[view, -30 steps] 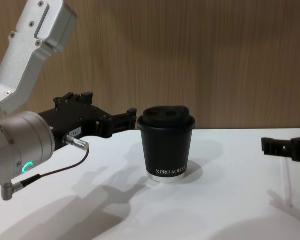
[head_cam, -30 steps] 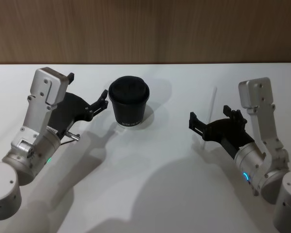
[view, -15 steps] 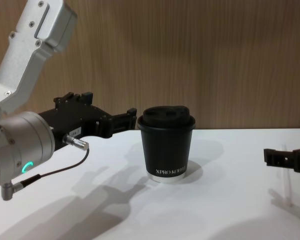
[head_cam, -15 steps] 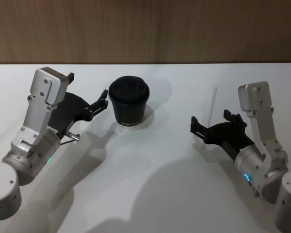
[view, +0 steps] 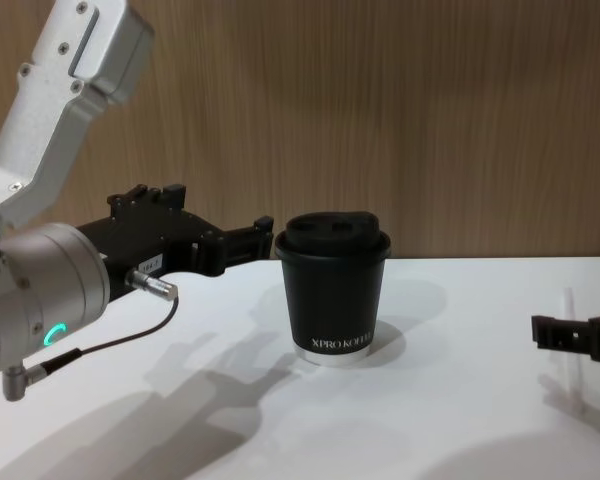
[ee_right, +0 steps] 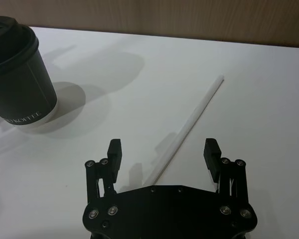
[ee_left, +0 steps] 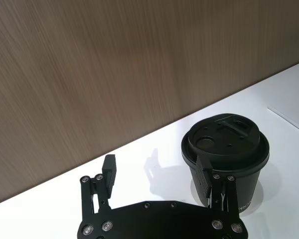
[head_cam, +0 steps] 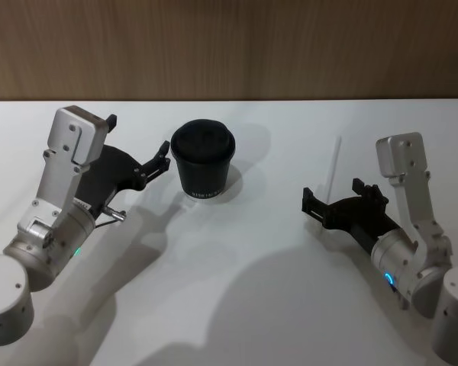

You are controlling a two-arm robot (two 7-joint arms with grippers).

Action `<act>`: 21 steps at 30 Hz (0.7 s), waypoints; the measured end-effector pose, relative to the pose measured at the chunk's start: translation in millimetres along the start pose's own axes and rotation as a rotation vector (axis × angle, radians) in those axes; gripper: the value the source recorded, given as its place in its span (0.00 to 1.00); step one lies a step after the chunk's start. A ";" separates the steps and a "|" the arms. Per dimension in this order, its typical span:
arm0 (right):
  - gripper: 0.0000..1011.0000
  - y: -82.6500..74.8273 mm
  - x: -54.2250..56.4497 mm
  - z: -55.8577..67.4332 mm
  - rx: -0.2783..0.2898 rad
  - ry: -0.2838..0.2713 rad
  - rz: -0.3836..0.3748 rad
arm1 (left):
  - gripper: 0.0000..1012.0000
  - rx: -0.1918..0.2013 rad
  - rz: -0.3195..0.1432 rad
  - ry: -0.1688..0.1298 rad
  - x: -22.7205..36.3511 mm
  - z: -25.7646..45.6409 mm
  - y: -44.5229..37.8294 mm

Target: Pick up the straw with one hand, pass it to the other hand, and insert it into the cup.

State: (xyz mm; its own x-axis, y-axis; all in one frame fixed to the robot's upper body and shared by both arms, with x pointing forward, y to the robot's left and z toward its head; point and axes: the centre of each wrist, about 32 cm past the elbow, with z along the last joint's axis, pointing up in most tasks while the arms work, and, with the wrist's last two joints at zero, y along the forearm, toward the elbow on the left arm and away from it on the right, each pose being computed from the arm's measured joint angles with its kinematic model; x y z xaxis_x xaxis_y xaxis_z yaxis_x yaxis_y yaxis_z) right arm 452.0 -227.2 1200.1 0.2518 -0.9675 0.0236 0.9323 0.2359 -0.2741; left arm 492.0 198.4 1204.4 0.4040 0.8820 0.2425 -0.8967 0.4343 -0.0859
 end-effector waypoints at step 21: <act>0.99 7.4 5.1 -9.5 -0.035 0.032 0.006 | 0.99 0.000 0.000 0.000 0.0 0.0 0.0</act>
State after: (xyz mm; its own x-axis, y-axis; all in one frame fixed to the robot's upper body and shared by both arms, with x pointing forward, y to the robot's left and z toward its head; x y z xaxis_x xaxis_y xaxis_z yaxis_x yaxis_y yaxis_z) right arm 457.7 -231.3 1189.1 0.2487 -0.9685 -0.0088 0.9209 0.2392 -0.3078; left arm 492.0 198.4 1204.4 0.4040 0.8820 0.2425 -0.8967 0.4343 -0.0859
